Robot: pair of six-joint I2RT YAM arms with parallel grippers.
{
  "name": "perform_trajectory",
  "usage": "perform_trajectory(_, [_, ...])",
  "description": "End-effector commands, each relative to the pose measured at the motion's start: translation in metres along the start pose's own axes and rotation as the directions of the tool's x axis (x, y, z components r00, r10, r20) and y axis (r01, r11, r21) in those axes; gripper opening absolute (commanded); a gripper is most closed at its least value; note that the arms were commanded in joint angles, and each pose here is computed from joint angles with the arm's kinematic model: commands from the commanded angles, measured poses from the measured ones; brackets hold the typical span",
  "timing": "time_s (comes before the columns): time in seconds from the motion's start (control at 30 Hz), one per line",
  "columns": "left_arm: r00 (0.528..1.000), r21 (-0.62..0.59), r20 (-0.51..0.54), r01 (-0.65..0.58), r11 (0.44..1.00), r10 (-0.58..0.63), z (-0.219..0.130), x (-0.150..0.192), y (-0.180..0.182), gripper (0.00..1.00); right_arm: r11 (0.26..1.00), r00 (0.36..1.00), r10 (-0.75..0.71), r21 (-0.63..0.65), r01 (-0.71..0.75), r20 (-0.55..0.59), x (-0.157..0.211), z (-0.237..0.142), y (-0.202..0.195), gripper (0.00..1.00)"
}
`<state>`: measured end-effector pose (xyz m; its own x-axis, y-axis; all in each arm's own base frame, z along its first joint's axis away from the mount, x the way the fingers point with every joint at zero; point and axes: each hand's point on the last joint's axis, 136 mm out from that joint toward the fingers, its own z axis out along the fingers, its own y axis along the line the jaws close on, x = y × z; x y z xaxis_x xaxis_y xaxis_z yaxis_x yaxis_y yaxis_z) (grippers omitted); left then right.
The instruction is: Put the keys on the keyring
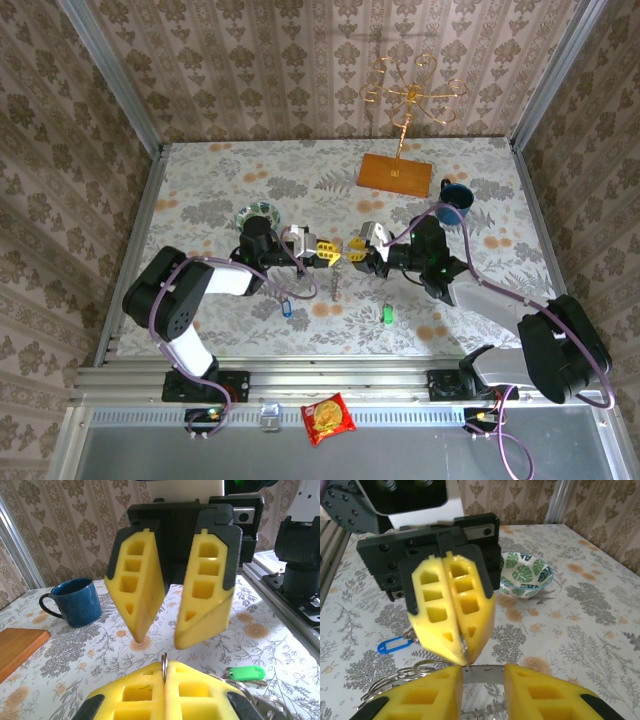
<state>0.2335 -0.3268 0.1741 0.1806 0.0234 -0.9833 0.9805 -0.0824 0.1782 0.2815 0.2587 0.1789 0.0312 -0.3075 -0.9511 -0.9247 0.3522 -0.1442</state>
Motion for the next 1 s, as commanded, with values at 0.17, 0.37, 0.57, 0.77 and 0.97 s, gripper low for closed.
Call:
perform_trajectory(0.17, [0.997,0.020,-0.003,-0.079,0.997,0.079,0.003,-0.007,-0.008,0.00,0.998,1.000,-0.028,-0.058,0.027,-0.006,-0.002,0.007,0.008,0.29])
perform_trajectory(0.37, [0.997,0.027,-0.001,-0.081,0.996,0.081,0.004,-0.009,-0.009,0.00,0.997,0.999,-0.034,-0.063,0.034,-0.009,0.000,0.013,0.007,0.28])
perform_trajectory(0.57, [0.997,0.040,-0.003,-0.081,0.996,0.081,0.005,-0.008,-0.011,0.00,0.997,0.999,-0.037,-0.071,0.036,-0.013,0.002,0.015,0.007,0.21])
perform_trajectory(0.77, [0.997,0.049,-0.001,-0.082,0.995,0.082,0.005,-0.009,-0.013,0.00,0.996,0.999,-0.037,-0.081,0.035,-0.027,0.005,0.017,0.007,0.13])
perform_trajectory(0.97, [0.996,0.049,-0.007,-0.083,0.995,0.083,0.004,-0.008,-0.015,0.00,0.995,0.998,-0.043,-0.092,0.040,-0.035,0.005,0.019,0.007,0.00])
